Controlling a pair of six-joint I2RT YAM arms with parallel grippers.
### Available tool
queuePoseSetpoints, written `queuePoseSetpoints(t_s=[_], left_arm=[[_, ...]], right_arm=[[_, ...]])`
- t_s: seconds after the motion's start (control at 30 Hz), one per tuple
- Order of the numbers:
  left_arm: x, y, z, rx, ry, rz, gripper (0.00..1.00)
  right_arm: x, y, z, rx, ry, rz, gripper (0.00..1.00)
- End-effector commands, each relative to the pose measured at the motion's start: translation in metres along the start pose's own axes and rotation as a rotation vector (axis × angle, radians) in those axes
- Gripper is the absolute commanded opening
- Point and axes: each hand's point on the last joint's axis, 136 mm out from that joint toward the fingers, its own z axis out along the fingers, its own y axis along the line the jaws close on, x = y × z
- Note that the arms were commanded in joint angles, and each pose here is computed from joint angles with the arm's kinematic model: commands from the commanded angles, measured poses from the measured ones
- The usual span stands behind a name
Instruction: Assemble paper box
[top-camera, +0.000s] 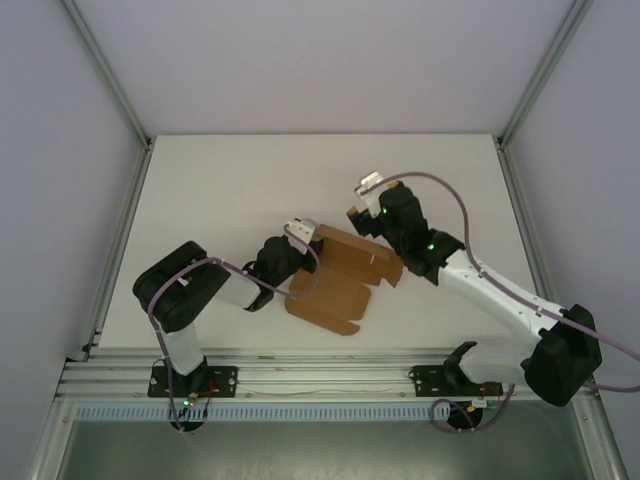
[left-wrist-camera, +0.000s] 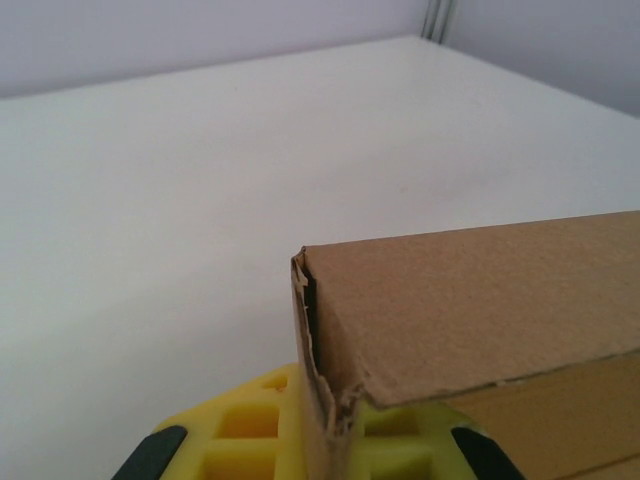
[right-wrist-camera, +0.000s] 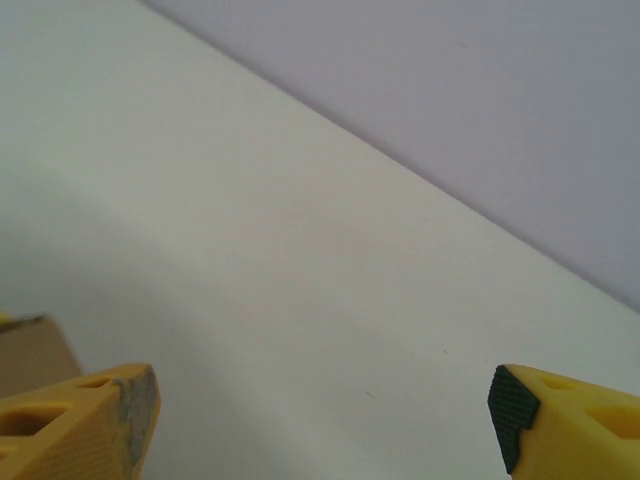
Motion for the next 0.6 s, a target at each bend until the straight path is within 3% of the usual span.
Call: queuePoseSetpoints(t_s=[0.0,0.17,0.57], left_arm=[[-0.016,-0.005,0.004,-0.006,-0.097,0.027,0.00],[-0.005,-0.004,0.011,-0.038,-0.121,0.049,0.00],[0.023,0.004,0.010,-0.084,-0.070,0.064,0.02]], right_arm=[[0.027,0.010,0.012,-0.057,0.179,0.105,0.86],[0.055,0.020,0.040,-0.073,0.347,0.041,0.82],[0.074,0.069,0.067,-0.290,0.417,0.059,0.75]])
